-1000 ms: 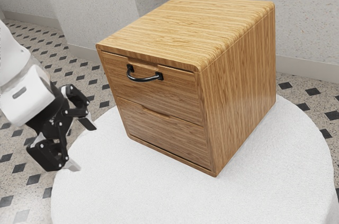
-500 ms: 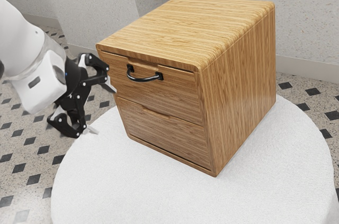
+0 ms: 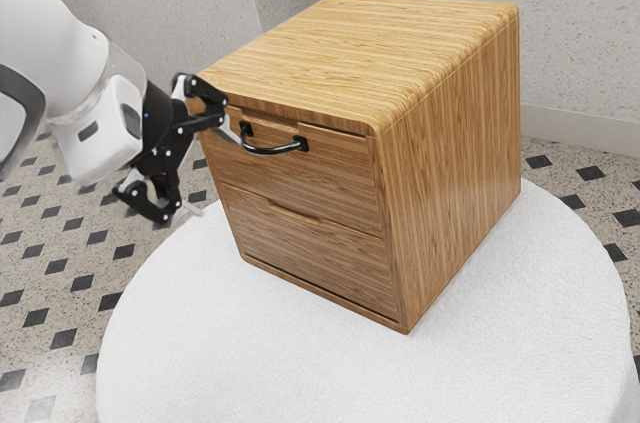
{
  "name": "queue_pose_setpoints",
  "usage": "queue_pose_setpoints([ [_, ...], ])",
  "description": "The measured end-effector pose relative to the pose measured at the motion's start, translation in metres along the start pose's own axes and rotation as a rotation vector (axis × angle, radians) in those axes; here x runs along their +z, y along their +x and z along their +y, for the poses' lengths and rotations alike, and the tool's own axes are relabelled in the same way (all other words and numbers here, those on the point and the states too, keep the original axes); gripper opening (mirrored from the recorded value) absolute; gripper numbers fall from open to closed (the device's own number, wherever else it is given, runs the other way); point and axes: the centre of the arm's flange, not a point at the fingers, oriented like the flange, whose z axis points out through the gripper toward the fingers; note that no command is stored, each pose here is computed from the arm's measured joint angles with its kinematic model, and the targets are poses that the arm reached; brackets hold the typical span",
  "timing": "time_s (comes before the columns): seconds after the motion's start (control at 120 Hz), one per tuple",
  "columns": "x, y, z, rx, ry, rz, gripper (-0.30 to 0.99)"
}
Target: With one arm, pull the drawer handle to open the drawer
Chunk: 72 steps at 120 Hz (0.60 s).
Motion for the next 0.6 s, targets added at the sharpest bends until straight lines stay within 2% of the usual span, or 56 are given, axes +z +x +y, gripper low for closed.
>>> queue_pose_setpoints([
  [0.6,0.032,-0.006,-0.012,0.049,-0.006,-0.004,0.69],
])
